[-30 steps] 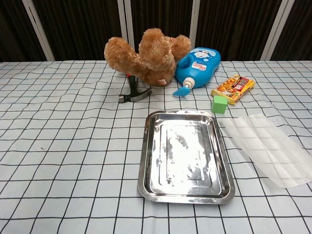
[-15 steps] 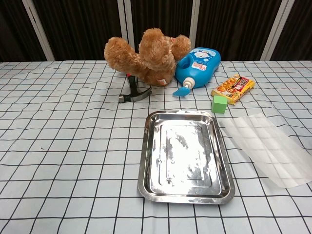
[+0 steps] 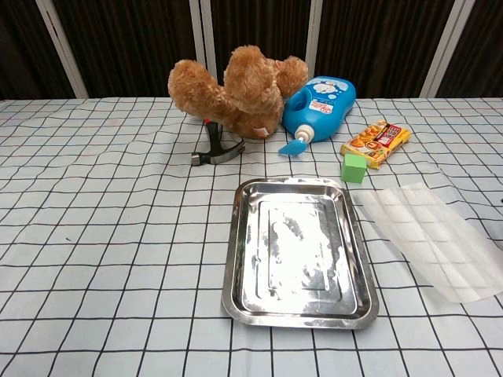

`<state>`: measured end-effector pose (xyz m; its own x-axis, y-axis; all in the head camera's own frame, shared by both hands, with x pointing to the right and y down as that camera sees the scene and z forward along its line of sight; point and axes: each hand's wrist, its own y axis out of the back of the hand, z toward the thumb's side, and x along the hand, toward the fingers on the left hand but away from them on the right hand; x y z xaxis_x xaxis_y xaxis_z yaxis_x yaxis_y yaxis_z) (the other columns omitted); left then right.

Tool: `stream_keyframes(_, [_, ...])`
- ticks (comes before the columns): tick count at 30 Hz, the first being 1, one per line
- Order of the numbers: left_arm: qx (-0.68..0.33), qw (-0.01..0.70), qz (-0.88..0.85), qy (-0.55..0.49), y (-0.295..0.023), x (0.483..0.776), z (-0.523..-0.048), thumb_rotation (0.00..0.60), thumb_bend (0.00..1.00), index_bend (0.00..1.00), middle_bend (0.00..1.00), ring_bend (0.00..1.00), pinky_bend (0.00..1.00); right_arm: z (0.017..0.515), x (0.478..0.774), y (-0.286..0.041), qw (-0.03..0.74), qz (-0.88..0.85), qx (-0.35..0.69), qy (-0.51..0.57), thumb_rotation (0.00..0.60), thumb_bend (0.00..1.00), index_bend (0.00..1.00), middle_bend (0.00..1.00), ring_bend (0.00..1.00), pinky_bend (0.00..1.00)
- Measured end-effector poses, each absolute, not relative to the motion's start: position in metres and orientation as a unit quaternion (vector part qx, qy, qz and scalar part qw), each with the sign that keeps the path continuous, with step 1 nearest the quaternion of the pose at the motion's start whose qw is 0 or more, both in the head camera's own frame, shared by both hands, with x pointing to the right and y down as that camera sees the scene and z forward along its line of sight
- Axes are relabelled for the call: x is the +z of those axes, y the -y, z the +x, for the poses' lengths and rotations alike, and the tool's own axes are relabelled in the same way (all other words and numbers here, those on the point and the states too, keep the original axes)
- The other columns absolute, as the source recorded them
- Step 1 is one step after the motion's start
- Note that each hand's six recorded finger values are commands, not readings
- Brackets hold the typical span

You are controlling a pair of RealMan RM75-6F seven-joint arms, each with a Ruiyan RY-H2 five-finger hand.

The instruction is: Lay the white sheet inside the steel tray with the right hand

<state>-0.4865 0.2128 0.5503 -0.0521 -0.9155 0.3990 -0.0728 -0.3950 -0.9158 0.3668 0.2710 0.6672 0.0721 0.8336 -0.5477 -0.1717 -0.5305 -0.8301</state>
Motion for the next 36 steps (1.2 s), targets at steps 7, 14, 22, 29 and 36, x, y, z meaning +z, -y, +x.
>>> stream_keyframes(7, [-0.591,0.356,-0.589,-0.420,-0.214,0.550,-0.486,0.600,0.00,0.00,0.00,0.00,0.00,0.364,0.677,-0.274,0.397,-0.615,0.628,0.266,0.600,0.44,0.00,0.00,0.00,0.00])
stream_keyframes(14, [-0.592,0.355,-0.589,-0.420,-0.214,0.550,-0.486,0.600,0.00,0.00,0.00,0.00,0.00,0.362,0.686,-0.277,0.389,-0.619,0.631,0.259,0.600,0.44,0.00,0.00,0.00,0.00])
stream_keyframes(22, [-0.592,0.354,-0.588,-0.422,-0.213,0.550,-0.486,0.600,0.00,0.00,0.00,0.00,0.00,0.350,0.692,-0.275,0.383,-0.631,0.619,0.268,0.600,0.44,0.01,0.00,0.00,0.00])
stream_keyframes(29, [-0.592,0.353,-0.589,-0.421,-0.213,0.550,-0.487,0.600,0.00,0.00,0.00,0.00,0.00,0.343,0.695,-0.269,0.386,-0.637,0.606,0.280,0.600,0.44,0.37,0.04,0.00,0.00])
stream_keyframes(36, [-0.593,0.350,-0.590,-0.422,-0.213,0.551,-0.487,0.600,0.00,0.00,0.00,0.00,0.00,0.335,0.692,-0.263,0.394,-0.644,0.583,0.301,0.600,0.44,0.59,0.14,0.02,0.00])
